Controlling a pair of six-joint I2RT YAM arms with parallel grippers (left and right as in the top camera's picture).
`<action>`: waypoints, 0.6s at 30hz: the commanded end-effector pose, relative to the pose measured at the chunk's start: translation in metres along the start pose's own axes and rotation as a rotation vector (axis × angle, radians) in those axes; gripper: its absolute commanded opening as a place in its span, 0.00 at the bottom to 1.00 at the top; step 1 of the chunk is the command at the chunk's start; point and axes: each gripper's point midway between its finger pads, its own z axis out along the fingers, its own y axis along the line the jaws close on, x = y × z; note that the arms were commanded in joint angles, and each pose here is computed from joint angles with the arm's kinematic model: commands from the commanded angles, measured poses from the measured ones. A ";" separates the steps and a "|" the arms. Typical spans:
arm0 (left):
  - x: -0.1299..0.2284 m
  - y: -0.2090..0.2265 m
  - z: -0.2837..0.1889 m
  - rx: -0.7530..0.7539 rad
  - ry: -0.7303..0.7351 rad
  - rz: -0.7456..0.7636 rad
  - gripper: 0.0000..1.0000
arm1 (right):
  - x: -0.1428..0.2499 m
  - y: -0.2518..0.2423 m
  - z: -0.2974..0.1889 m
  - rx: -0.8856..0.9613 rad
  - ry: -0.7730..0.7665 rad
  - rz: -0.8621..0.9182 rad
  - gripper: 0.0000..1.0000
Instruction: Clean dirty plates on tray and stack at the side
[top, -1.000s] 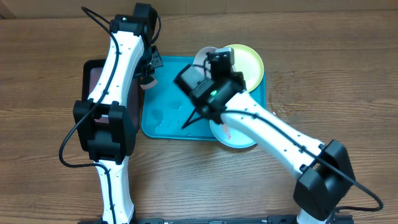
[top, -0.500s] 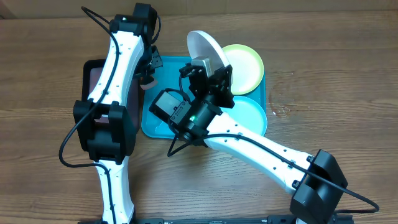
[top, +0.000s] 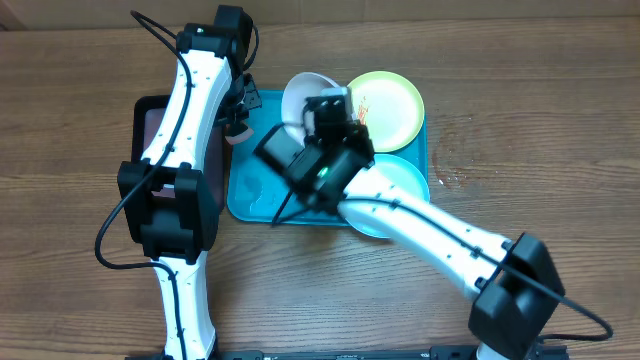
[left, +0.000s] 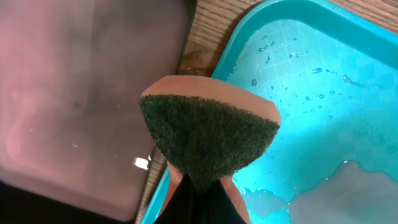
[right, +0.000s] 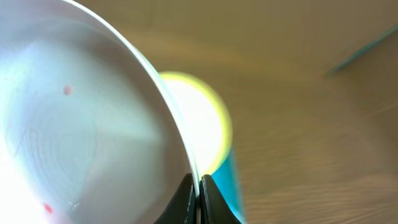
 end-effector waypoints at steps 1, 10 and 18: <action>-0.007 -0.001 -0.005 0.000 -0.026 0.020 0.04 | 0.034 0.035 0.011 -0.276 0.279 0.107 0.04; -0.007 -0.001 -0.005 0.000 -0.025 0.021 0.04 | 0.079 0.065 0.052 -0.362 0.548 0.236 0.04; -0.007 -0.001 -0.005 0.000 -0.025 0.021 0.04 | 0.113 0.085 0.063 -0.382 0.664 0.213 0.08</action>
